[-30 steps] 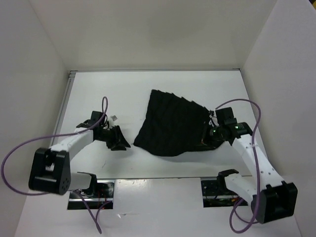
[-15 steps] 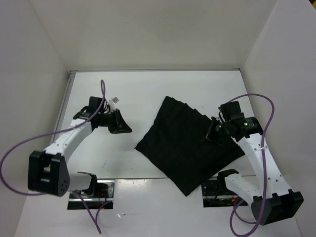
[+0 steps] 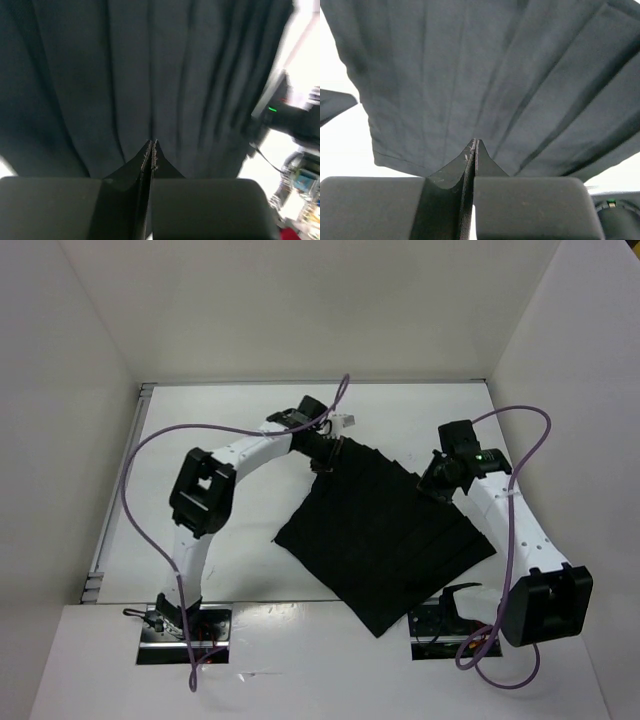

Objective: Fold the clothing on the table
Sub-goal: Flatten the skirt out

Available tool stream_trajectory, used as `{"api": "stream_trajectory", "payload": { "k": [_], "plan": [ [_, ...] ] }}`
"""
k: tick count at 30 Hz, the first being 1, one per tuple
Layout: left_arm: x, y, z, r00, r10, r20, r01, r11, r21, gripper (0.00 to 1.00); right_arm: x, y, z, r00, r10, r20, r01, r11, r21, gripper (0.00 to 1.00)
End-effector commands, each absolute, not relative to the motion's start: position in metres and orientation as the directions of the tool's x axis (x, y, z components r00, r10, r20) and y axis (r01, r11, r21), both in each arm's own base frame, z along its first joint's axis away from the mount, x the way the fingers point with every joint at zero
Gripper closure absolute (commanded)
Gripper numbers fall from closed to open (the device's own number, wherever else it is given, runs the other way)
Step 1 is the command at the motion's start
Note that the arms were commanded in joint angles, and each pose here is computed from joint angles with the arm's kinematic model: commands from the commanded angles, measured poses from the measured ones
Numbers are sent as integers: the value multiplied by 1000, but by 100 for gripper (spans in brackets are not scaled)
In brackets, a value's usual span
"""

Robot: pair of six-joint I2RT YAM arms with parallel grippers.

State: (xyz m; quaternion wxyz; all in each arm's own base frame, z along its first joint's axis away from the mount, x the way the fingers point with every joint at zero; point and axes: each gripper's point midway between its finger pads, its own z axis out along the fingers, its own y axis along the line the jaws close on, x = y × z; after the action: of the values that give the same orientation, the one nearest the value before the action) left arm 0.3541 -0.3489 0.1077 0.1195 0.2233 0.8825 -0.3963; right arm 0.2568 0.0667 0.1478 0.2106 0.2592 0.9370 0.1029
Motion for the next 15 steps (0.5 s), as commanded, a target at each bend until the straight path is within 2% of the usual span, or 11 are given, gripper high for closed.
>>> {"api": "stream_trajectory", "payload": {
  "k": [1,6,11,14,15],
  "plan": [
    [370,-343,68,-885,312,-345,461,690,-558,97,273,62,170,-721,549,-423,428,833,352,100],
    [402,-323,37,-929,165,-332,293,874,-387,97,267,70,179,-723,555,-412,397,822,409,100],
    [426,-301,26,-924,86,-372,187,951,-244,97,267,71,182,-721,560,-408,392,815,426,100],
    [440,-284,16,-931,-1,-365,91,968,-232,97,269,72,185,-720,565,-404,384,808,446,100],
    [452,-266,17,-932,-85,-351,8,967,-255,97,268,75,185,-724,563,-397,378,807,454,100]
  ]
}}
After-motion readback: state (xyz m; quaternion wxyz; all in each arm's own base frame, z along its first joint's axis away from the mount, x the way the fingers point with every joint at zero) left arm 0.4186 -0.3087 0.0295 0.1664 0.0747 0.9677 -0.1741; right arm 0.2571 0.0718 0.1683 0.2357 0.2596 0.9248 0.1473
